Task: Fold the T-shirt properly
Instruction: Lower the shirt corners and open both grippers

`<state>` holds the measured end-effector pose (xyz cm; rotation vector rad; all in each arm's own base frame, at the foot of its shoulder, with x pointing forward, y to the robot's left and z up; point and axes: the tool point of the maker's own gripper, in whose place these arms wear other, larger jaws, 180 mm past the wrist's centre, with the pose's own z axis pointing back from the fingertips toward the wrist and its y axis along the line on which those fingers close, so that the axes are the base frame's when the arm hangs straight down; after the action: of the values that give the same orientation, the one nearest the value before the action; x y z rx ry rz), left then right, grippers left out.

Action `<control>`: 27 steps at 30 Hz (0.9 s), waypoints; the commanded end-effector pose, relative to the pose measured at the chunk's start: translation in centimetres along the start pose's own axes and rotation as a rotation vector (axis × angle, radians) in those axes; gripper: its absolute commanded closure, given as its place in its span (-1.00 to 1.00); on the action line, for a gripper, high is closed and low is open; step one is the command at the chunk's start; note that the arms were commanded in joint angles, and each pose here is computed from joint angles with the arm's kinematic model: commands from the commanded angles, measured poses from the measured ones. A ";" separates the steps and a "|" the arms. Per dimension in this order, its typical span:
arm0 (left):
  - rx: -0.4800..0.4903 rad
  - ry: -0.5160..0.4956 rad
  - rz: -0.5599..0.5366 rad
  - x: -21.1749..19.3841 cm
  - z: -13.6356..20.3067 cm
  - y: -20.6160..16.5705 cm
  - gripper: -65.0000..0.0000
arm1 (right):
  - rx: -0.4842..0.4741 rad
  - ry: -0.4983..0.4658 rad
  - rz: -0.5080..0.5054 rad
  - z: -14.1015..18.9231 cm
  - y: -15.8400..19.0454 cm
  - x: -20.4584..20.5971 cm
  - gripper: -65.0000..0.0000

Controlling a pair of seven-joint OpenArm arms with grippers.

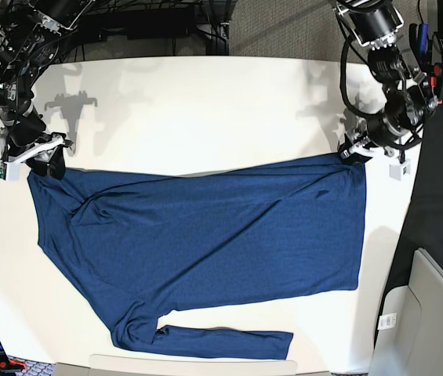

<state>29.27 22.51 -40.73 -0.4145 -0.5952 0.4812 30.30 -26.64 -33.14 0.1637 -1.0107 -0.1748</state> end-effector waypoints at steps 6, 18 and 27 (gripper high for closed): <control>-0.017 -0.024 -0.003 1.2 -0.3 -0.8 0.37 | 0.007 -0.061 0.016 0.3 0.0 1.9 0.24; -0.081 -0.057 0.052 1.9 -2.2 -3.1 0.38 | 0.011 -0.055 -0.003 0.1 0.4 1.4 0.24; -0.080 -0.057 0.072 1.5 -2.9 -2.7 0.79 | -0.017 -0.056 -0.018 0.6 -0.6 1.2 0.24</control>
<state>32.70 20.30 -41.33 -0.5101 -0.6552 0.5516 29.54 -27.26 -33.66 0.1542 -1.0012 -0.2192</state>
